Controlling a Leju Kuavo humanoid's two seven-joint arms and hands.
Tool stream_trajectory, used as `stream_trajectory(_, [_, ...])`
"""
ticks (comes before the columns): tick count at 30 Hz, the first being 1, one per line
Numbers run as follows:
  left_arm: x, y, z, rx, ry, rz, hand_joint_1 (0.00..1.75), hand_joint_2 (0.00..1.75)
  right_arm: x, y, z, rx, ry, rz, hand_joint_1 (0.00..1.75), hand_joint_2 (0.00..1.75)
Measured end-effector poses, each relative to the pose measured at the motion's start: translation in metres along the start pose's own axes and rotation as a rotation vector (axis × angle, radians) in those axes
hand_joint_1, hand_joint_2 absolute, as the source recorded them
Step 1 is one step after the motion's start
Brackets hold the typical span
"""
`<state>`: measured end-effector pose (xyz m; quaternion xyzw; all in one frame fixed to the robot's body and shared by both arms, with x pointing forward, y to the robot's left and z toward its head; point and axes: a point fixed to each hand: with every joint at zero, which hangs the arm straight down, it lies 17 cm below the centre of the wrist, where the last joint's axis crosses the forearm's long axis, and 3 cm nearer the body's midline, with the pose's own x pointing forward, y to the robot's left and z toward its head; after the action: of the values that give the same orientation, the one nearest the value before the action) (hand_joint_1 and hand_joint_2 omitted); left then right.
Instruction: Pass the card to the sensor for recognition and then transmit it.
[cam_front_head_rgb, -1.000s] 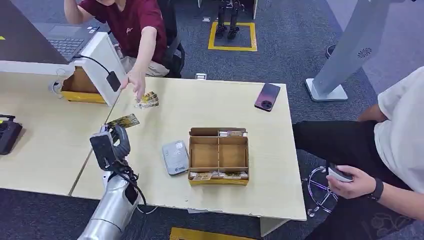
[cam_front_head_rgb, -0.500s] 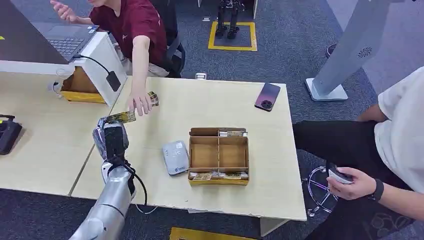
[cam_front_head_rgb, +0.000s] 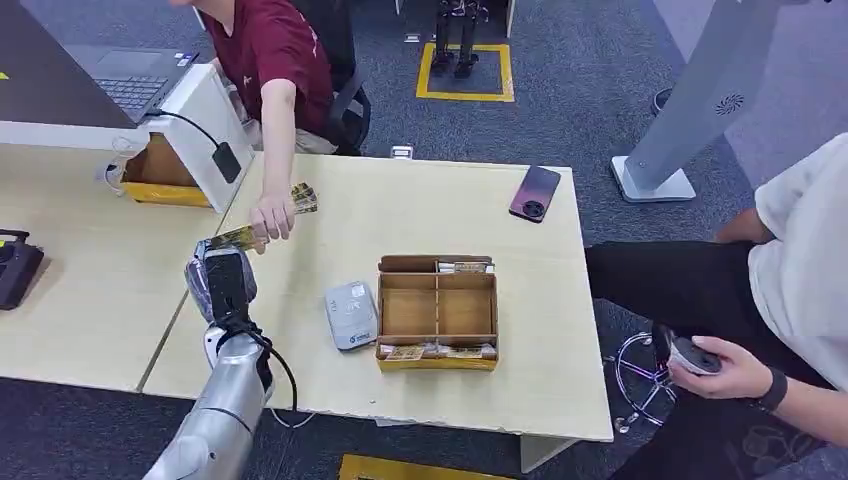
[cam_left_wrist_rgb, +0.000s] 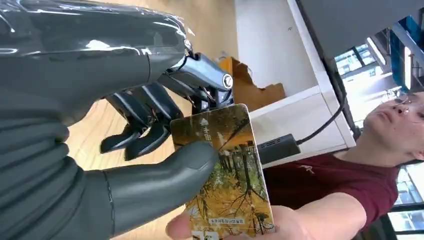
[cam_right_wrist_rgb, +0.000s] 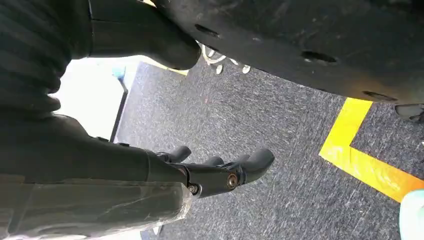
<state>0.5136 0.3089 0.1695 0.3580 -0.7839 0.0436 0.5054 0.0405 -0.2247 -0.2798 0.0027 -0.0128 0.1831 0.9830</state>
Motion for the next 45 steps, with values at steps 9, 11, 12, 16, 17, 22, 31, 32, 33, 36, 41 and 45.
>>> stream_trajectory(9, [-0.027, 0.013, 0.003, 0.098, 0.165, 0.154, 0.0, 1.75, 0.0, 0.0, 0.0, 0.001, 0.001, 0.007, 0.0, 1.75])
stream_trajectory(11, [-0.031, 0.004, 0.005, 0.076, 0.212, 0.226, 0.0, 1.75, 0.0, 0.0, 0.0, -0.001, 0.002, 0.007, 0.0, 1.75])
stream_trajectory(12, [-0.031, -0.003, 0.007, 0.048, 0.229, 0.261, 0.0, 1.75, 0.0, 0.0, 0.0, -0.002, 0.002, 0.005, 0.0, 1.75])
stream_trajectory(16, [-0.025, -0.036, 0.021, -0.13, 0.274, 0.369, 0.0, 1.75, -0.002, 0.0, 0.0, -0.003, -0.007, -0.011, 0.0, 1.75])
stream_trajectory(17, [-0.021, -0.039, 0.025, -0.16, 0.262, 0.384, 0.0, 1.75, -0.002, 0.0, 0.0, -0.003, -0.009, -0.014, 0.0, 1.75])
stream_trajectory(22, [0.018, -0.036, 0.057, -0.309, 0.145, 0.478, 0.0, 1.75, -0.004, 0.0, -0.001, -0.008, -0.01, -0.038, 0.0, 1.75])
stream_trajectory(31, [0.098, -0.009, 0.125, -0.504, -0.111, 0.487, 0.0, 1.75, -0.007, -0.001, -0.001, -0.01, -0.022, -0.079, 0.0, 1.75])
stream_trajectory(32, [0.104, -0.007, 0.134, -0.527, -0.142, 0.472, 0.0, 1.75, -0.007, -0.001, -0.002, -0.011, -0.023, -0.085, 0.0, 1.75])
stream_trajectory(33, [0.112, -0.005, 0.14, -0.542, -0.176, 0.459, 0.0, 1.75, -0.007, -0.001, -0.002, -0.01, -0.024, -0.092, 0.0, 1.75])
stream_trajectory(36, [0.124, 0.0, 0.155, -0.568, -0.243, 0.425, 0.0, 1.75, -0.007, -0.001, -0.002, -0.012, -0.027, -0.101, 0.0, 1.75])
stream_trajectory(41, [0.151, 0.015, 0.198, -0.456, -0.542, 0.008, 0.0, 1.75, -0.008, -0.002, -0.002, -0.015, -0.033, -0.116, 0.0, 1.75])
stream_trajectory(45, [0.172, -0.005, 0.252, -0.526, -0.827, -0.191, 0.0, 1.75, -0.008, -0.002, -0.002, -0.017, -0.033, -0.103, 0.0, 1.75])
